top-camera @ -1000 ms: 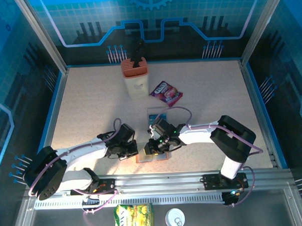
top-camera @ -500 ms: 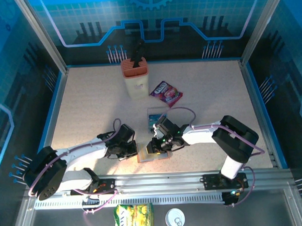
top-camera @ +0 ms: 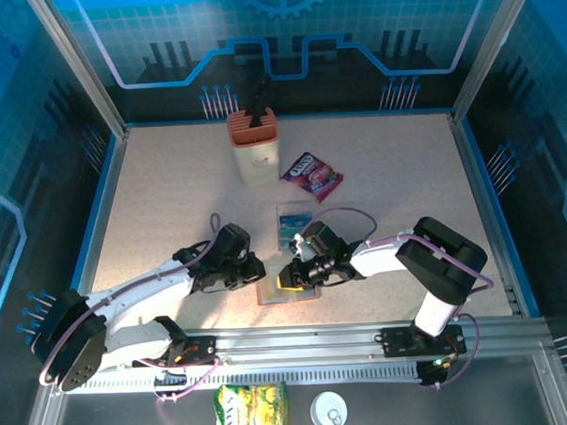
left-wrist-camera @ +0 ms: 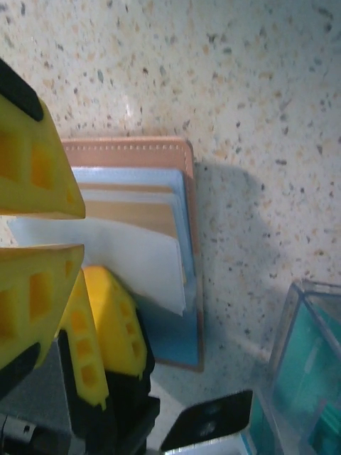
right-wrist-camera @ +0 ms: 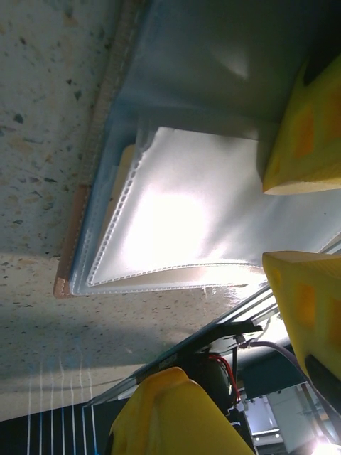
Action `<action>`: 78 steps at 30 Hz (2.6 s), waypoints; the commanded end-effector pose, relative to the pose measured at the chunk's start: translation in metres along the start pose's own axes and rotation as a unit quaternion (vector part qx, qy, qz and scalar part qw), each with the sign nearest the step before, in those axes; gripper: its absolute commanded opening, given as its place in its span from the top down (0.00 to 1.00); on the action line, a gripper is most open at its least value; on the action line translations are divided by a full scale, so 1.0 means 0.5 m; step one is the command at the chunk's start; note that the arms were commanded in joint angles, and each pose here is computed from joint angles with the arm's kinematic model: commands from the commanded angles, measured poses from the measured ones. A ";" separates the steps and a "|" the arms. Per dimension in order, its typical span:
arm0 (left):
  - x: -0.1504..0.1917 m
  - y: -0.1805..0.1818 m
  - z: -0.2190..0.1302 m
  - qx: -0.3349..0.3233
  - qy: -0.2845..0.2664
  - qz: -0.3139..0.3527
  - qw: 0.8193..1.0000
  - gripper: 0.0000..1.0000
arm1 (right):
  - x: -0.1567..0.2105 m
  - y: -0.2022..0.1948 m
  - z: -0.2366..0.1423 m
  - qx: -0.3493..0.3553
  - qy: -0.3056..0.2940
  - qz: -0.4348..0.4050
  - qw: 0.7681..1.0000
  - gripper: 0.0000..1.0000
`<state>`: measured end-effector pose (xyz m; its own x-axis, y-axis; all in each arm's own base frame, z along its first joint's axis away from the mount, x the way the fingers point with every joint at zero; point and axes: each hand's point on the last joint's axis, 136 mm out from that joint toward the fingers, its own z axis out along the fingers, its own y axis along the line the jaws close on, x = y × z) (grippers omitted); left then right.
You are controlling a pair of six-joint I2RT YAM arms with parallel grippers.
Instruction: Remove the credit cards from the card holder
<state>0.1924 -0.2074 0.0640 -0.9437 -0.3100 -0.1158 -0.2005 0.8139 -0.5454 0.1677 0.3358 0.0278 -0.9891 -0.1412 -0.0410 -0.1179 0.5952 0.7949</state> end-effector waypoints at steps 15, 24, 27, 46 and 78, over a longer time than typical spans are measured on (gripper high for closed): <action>0.025 -0.008 0.056 0.025 0.039 -0.045 0.998 0.68 | 0.018 -0.034 0.002 -0.019 0.003 0.028 0.999 0.73; 0.029 0.005 0.061 0.011 0.041 -0.056 0.998 0.62 | 0.015 -0.035 -0.001 -0.027 -0.003 0.033 0.999 0.74; 0.030 0.009 0.063 0.007 0.042 -0.058 0.997 0.60 | 0.018 -0.037 -0.001 -0.027 -0.002 0.034 0.999 0.74; 0.033 -0.012 0.064 0.030 0.045 -0.056 0.997 0.84 | 0.015 -0.030 0.001 -0.076 -0.016 0.053 0.996 0.77; 0.026 -0.094 0.060 0.066 0.066 -0.010 0.996 0.80 | -0.013 0.026 -0.092 0.022 -0.024 -0.021 0.999 0.71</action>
<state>0.1981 -0.2571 0.0572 -0.9557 -0.2943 0.0088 -0.2312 0.7317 -0.6412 0.1745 0.3050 0.0669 -0.9843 -0.1271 -0.1226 -0.1759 0.6419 0.7464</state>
